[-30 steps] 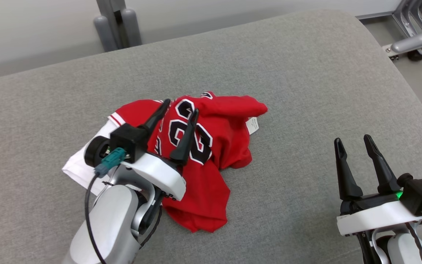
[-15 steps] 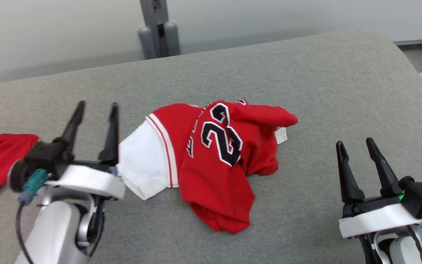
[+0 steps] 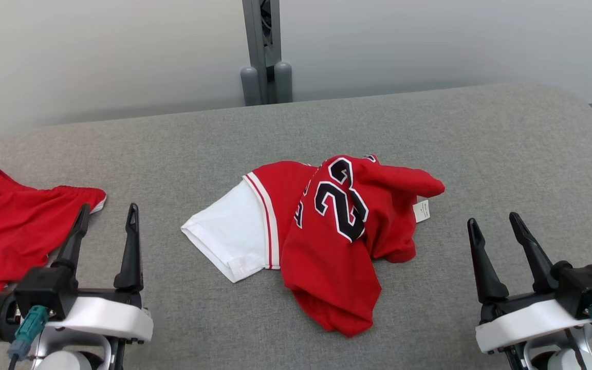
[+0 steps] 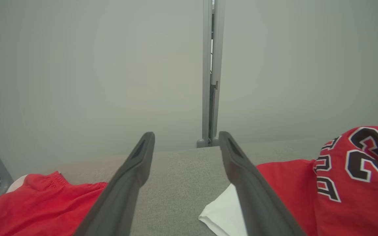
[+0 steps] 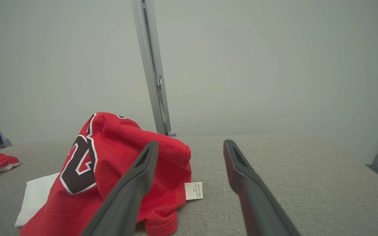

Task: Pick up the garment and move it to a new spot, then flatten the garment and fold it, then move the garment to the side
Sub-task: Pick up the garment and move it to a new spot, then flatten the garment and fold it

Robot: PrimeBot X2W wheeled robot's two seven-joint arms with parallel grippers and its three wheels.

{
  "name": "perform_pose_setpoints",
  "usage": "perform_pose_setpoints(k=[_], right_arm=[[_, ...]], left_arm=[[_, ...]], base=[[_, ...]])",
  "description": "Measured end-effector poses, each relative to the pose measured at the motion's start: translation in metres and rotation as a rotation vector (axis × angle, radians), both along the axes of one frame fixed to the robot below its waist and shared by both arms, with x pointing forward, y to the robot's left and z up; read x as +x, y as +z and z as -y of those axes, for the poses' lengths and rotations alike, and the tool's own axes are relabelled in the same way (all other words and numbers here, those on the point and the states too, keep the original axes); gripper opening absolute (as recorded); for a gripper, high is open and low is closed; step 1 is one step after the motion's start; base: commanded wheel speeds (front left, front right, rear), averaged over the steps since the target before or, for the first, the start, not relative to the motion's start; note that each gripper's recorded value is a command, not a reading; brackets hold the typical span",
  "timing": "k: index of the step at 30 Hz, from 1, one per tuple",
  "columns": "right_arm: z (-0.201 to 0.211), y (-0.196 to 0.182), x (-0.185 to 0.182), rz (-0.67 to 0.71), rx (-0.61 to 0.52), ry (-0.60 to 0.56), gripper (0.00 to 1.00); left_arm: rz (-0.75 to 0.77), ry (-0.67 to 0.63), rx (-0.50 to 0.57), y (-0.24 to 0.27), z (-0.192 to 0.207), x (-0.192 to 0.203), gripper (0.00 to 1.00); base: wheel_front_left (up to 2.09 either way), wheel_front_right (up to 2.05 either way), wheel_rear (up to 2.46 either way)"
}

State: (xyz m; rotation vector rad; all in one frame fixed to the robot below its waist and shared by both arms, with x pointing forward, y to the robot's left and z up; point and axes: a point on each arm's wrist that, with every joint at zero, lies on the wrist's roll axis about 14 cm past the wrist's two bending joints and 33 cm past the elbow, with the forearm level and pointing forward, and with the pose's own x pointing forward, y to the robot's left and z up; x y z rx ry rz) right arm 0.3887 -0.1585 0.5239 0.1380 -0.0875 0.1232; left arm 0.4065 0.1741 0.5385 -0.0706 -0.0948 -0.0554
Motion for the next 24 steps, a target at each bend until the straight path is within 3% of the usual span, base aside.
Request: perform_pose_setpoints(k=[10, 24], right_arm=[[0.001, -0.002, -0.023, -0.027, -0.004, 0.0, 1.0], [-0.002, 0.001, -0.026, -0.022, -0.003, 0.009, 1.0]], left_arm=[[-0.041, 0.038, 0.013, 0.0, -0.006, -0.04, 1.0], [-0.059, 0.045, -0.005, 0.0, -0.006, -0.045, 1.0]], base=[[0.0, 0.0, 0.0], [0.0, 0.0, 0.0]])
